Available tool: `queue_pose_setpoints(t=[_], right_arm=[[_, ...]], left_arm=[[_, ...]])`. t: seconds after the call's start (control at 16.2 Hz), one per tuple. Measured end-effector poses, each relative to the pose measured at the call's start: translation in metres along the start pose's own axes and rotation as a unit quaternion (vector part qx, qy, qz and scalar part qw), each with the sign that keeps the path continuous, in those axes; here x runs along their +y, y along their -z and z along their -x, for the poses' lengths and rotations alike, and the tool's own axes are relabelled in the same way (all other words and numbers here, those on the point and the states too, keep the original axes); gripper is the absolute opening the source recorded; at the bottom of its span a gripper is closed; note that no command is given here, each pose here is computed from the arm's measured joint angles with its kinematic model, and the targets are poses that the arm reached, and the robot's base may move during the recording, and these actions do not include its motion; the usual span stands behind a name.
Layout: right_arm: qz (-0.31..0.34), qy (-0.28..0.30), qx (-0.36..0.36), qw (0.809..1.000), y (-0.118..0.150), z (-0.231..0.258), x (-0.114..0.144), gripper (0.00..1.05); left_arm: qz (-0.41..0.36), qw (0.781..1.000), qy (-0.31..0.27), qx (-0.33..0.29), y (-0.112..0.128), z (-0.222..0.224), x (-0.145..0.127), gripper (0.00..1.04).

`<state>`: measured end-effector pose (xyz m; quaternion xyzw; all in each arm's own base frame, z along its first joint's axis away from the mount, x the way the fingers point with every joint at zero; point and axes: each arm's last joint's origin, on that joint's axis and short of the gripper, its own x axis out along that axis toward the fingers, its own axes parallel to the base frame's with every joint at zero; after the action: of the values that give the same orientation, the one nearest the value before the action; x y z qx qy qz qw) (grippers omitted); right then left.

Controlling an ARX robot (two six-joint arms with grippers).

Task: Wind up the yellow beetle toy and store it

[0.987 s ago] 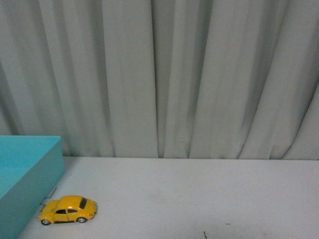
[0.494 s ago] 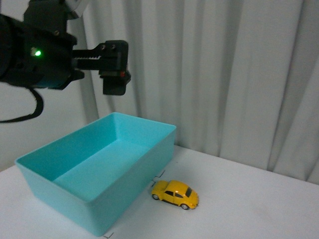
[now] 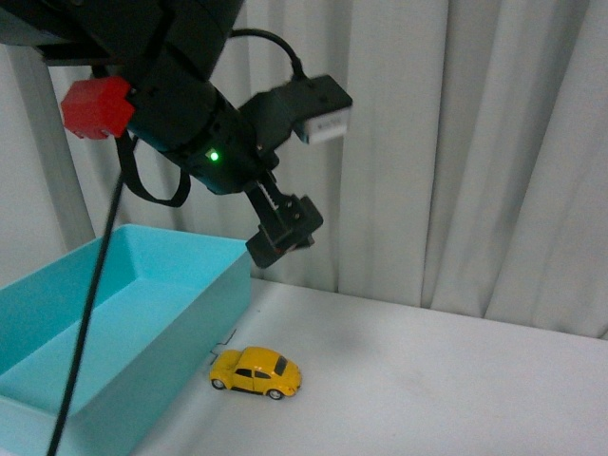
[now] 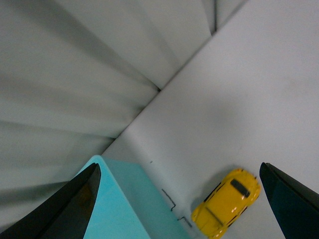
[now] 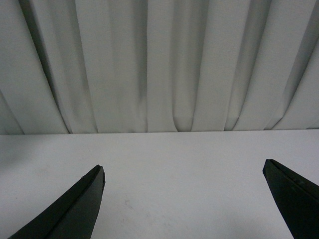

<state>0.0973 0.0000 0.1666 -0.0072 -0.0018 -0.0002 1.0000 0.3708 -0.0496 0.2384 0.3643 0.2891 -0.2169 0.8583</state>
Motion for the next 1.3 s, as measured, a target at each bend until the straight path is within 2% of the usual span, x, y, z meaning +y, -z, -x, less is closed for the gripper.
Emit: queue_pose_setpoints(t=[0.06, 0.19, 0.31, 0.37, 0.49, 0.93, 1.3], right_arm=[[0.000, 0.000, 0.000, 1.000, 0.000, 0.000, 0.000, 0.98], [0.000, 0.000, 0.000, 1.000, 0.000, 0.000, 0.000, 0.98], [0.000, 0.000, 0.000, 1.000, 0.000, 0.000, 0.000, 0.98], [0.000, 0.000, 0.000, 1.000, 0.000, 0.000, 0.000, 0.98], [0.000, 0.000, 0.000, 1.000, 0.000, 0.000, 0.000, 0.98], [0.000, 0.000, 0.000, 1.000, 0.000, 0.000, 0.000, 0.98], [0.000, 0.000, 0.000, 1.000, 0.000, 0.000, 0.000, 0.98]], left_arm=[[-0.041, 0.999, 0.011, 0.018, -0.001, -0.005, -0.002, 0.98], [-0.163, 0.983, 0.059, 0.068, -0.002, -0.021, -0.008, 0.98], [-0.262, 0.952, 0.109, 0.111, 0.000, -0.038, -0.017, 0.98], [-0.336, 0.916, 0.162, 0.148, 0.008, -0.059, -0.026, 0.98], [-0.336, 0.902, 0.198, 0.186, 0.017, -0.072, -0.032, 0.98], [-0.235, 0.920, 0.194, 0.246, 0.041, -0.110, -0.045, 0.98], [-0.200, 0.923, 0.195, 0.266, 0.058, -0.132, -0.048, 0.98]])
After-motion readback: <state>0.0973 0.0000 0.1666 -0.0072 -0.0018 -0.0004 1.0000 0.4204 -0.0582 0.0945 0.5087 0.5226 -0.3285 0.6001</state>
